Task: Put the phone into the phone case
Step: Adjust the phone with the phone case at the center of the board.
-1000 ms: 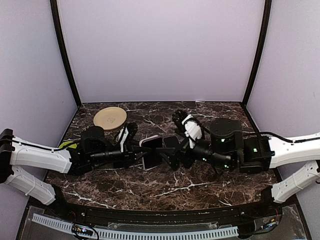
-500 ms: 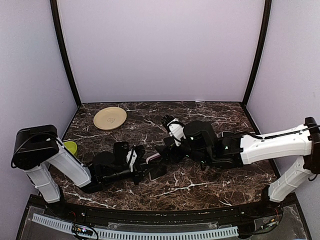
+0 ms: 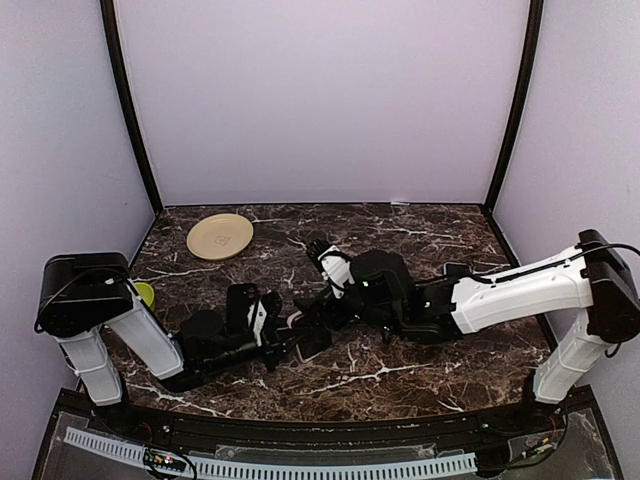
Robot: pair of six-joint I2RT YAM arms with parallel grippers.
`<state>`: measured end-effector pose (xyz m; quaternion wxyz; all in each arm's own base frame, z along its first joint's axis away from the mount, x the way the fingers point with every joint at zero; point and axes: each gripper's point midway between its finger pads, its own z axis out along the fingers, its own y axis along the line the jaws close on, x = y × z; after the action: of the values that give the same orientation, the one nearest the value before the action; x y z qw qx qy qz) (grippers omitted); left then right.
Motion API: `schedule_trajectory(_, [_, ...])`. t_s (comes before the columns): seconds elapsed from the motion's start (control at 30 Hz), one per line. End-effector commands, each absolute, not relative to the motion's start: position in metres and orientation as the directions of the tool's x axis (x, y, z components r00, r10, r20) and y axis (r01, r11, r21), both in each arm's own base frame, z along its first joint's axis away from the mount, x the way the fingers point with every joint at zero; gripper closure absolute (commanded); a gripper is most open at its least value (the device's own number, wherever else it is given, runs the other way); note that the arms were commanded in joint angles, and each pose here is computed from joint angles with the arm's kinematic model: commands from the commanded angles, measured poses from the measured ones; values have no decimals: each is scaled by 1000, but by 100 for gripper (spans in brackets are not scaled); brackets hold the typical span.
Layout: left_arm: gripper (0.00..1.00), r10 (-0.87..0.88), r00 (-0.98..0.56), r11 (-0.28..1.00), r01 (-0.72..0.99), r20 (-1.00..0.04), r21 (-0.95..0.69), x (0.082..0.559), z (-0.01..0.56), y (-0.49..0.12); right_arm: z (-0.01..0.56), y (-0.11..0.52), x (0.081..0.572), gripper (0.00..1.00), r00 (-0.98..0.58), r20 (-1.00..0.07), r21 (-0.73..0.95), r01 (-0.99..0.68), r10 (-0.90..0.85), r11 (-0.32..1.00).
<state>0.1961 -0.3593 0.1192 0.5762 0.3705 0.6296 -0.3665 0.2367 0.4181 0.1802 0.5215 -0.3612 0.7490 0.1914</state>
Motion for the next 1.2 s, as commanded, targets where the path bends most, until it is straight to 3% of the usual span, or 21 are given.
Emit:
schedule_trajectory(0.0, [85,38,-36,453,891,-999,-15,198,132,-365,148,412,238,2,-211,-885,-129,-746,-415,654])
schedule_trajectory(0.17, [80,35,-29,465,885,-999,-9,200,138,-365,143,412,238,2,-216,-886,-122,-744,-410,657])
schedule_trajectory(0.67, [76,69,11,451,891,-998,41,202,141,-373,121,409,239,2,-236,-874,-117,-746,-424,655])
schedule_trajectory(0.8, [90,72,11,449,893,-997,43,202,140,-374,117,410,239,2,-240,-872,-116,-746,-427,656])
schedule_trajectory(1.0, [99,53,0,438,899,-999,23,198,144,-372,158,413,233,2,-200,-895,-103,-778,-399,620])
schedule_trajectory(1.17, [100,14,-3,370,929,-1000,2,186,166,-377,228,401,195,2,-100,-930,-54,-913,-353,404])
